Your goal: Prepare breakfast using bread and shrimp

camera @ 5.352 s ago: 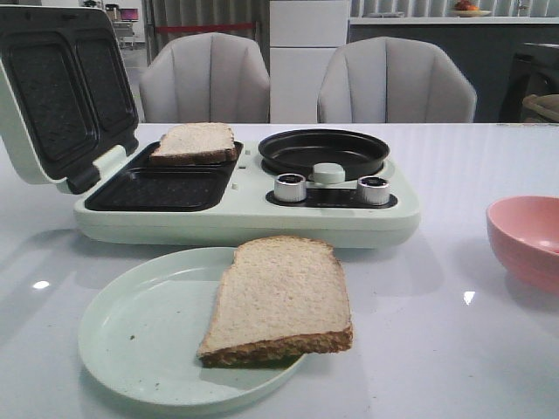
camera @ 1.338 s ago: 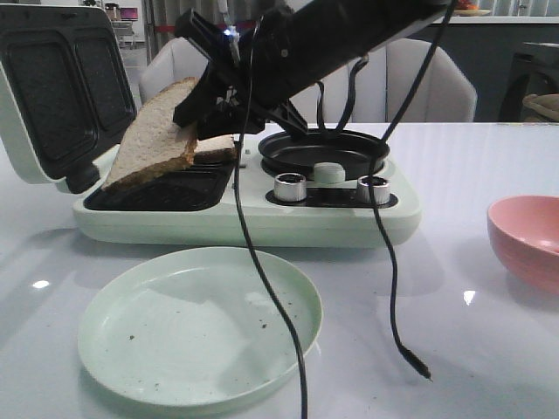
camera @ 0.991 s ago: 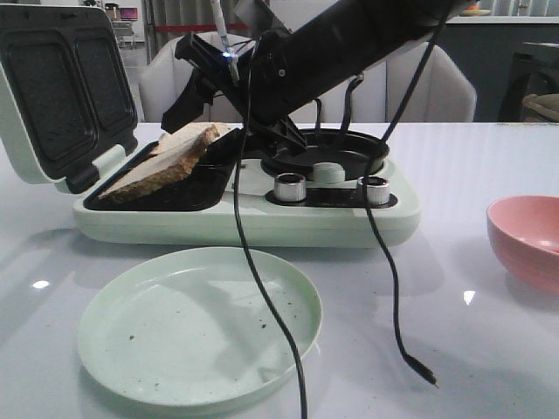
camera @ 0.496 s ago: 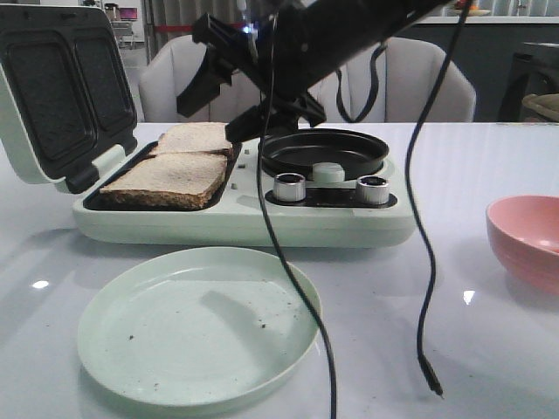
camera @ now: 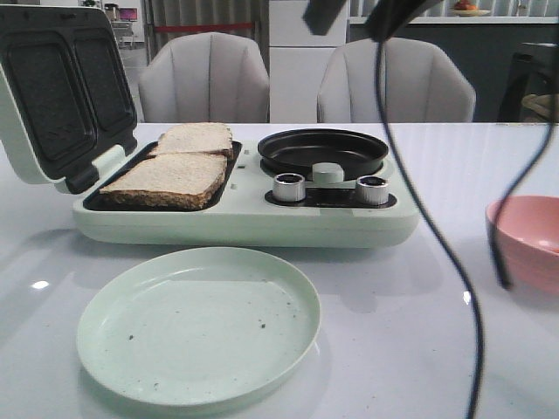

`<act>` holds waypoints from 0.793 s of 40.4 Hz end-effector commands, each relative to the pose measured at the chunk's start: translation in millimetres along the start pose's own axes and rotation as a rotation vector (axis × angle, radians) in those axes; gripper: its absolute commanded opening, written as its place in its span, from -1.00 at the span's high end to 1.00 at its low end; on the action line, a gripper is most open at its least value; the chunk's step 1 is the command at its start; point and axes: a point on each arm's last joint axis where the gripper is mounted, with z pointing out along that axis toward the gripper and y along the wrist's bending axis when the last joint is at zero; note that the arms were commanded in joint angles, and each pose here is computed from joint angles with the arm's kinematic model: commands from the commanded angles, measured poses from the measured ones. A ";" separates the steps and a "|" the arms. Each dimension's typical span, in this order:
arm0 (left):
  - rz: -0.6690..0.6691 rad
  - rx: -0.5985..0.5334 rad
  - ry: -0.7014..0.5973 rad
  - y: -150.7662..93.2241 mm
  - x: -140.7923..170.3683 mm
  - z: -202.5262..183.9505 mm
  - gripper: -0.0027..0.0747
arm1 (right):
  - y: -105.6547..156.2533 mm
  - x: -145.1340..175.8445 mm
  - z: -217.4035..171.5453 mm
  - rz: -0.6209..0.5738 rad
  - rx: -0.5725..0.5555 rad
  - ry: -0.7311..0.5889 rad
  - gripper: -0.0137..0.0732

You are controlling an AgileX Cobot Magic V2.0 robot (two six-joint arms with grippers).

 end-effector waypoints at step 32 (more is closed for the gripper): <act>0.002 0.023 -0.112 -2.5 -15.2 -5.5 -0.20 | 4.4 193.5 -119.3 0.045 0.102 -0.087 -0.53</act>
